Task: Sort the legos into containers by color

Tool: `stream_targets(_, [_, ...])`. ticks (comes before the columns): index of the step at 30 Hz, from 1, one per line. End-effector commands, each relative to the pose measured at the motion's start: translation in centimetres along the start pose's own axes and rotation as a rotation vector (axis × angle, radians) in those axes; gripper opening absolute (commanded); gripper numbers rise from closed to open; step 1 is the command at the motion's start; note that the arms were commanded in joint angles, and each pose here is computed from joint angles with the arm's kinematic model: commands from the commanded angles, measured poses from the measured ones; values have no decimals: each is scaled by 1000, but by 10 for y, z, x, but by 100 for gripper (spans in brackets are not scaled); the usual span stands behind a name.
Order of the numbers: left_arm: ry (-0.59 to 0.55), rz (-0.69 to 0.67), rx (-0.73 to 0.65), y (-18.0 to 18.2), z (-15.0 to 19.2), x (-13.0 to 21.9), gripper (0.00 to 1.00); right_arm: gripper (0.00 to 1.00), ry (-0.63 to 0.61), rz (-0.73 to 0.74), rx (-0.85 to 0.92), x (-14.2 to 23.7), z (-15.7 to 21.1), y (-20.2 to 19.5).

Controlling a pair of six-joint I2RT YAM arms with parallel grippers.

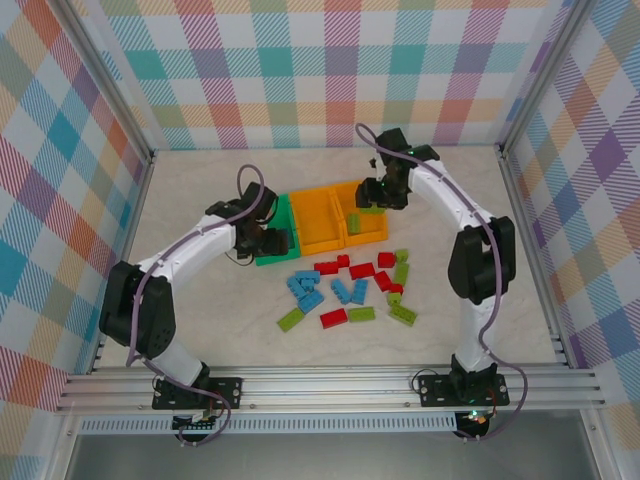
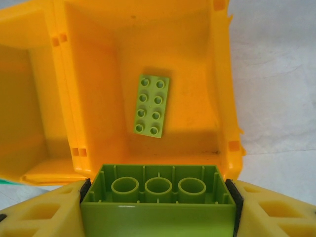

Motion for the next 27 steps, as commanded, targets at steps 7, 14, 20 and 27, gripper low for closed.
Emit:
stream_targets(7, [52, 114, -47, -20, 37, 0, 74, 54, 75, -4, -131, -13, -1, 0])
stream_targets(14, [89, 141, -198, -22, 63, -9, 75, 62, 103, -29, -119, -23, -1, 7])
stream_targets(20, [122, 164, -259, -25, 77, -13, 76, 71, 111, -25, -123, -25, 0, 9])
stream_targets(27, [139, 174, -391, -30, 88, -16, 76, 75, 90, -35, -126, -19, -4, 11])
Point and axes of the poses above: each hand's point on the last joint's axis, 136 mm out from that joint toward the fingers, its own x axis back along the fingers, its own y axis along the line the jaws close on, z = x × y, the point moved 4 cm from there along x, back along the fingers, and after that the axes turned 15 degrees about x, right-handed, at the moved point
